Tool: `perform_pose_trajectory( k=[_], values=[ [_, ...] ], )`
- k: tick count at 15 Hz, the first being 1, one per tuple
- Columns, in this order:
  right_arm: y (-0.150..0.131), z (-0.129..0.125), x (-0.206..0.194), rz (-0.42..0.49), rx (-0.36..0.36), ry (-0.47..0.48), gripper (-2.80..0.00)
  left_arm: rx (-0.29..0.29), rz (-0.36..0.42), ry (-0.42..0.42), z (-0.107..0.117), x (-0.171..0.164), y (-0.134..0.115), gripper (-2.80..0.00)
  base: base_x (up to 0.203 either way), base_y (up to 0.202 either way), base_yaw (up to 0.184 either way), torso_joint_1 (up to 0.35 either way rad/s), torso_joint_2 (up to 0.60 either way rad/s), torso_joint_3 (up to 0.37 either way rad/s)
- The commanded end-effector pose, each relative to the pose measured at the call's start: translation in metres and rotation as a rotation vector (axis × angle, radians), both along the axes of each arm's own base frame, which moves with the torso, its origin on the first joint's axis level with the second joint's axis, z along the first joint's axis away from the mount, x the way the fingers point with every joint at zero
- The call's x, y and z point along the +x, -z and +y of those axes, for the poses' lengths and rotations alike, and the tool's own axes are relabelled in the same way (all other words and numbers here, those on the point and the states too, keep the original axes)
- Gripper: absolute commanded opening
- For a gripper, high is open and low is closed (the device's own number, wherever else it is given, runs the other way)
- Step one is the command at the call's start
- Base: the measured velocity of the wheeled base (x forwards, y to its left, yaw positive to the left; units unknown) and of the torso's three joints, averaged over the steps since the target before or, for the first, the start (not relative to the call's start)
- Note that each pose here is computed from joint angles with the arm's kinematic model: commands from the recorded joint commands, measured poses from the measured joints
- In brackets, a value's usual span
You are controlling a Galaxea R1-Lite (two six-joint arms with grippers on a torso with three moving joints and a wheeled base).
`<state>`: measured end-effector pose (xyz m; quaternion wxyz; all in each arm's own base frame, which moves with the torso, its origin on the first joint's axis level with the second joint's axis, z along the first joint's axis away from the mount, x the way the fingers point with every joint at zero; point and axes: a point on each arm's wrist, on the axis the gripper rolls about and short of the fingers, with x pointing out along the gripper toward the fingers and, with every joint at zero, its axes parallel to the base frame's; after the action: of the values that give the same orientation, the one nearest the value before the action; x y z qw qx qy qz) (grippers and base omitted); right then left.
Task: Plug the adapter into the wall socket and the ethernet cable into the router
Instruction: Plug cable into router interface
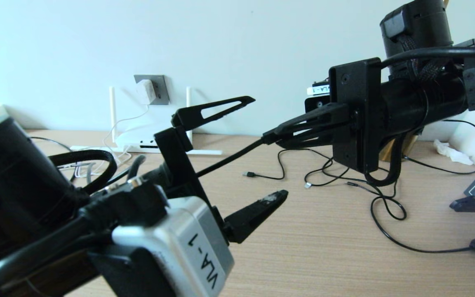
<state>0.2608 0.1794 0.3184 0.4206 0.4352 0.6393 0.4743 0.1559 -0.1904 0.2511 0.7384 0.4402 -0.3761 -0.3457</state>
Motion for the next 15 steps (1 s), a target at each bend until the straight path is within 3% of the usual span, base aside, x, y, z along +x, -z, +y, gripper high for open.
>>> perform_pose_trajectory(
  k=[1,11,12,15],
  values=[
    [-0.0006,0.0013,-0.0014,0.008,0.001,-0.011,-2.8,0.001,-0.007,0.002,-0.0004,-0.0002,0.0003,0.0,0.0,0.0,0.0,0.0,0.0,0.0],
    [0.0011,0.0031,-0.0013,0.013,-0.002,-0.016,-2.8,-0.001,-0.003,0.013,0.0017,-0.0049,0.0008,0.0,0.0,0.0,0.0,0.0,0.0,0.0],
    [0.0011,0.0031,-0.0013,0.013,-0.002,-0.016,-2.8,-0.002,-0.001,0.013,0.0017,-0.0049,0.0008,-2.8,0.0,0.0,0.0,0.0,0.0,0.0],
    [0.0016,0.0037,-0.0012,0.015,-0.003,-0.017,-2.8,-0.004,-0.001,0.014,0.0012,-0.0045,0.0001,-2.8,0.0,0.0,0.0,0.0,0.0,0.0]
  ],
)
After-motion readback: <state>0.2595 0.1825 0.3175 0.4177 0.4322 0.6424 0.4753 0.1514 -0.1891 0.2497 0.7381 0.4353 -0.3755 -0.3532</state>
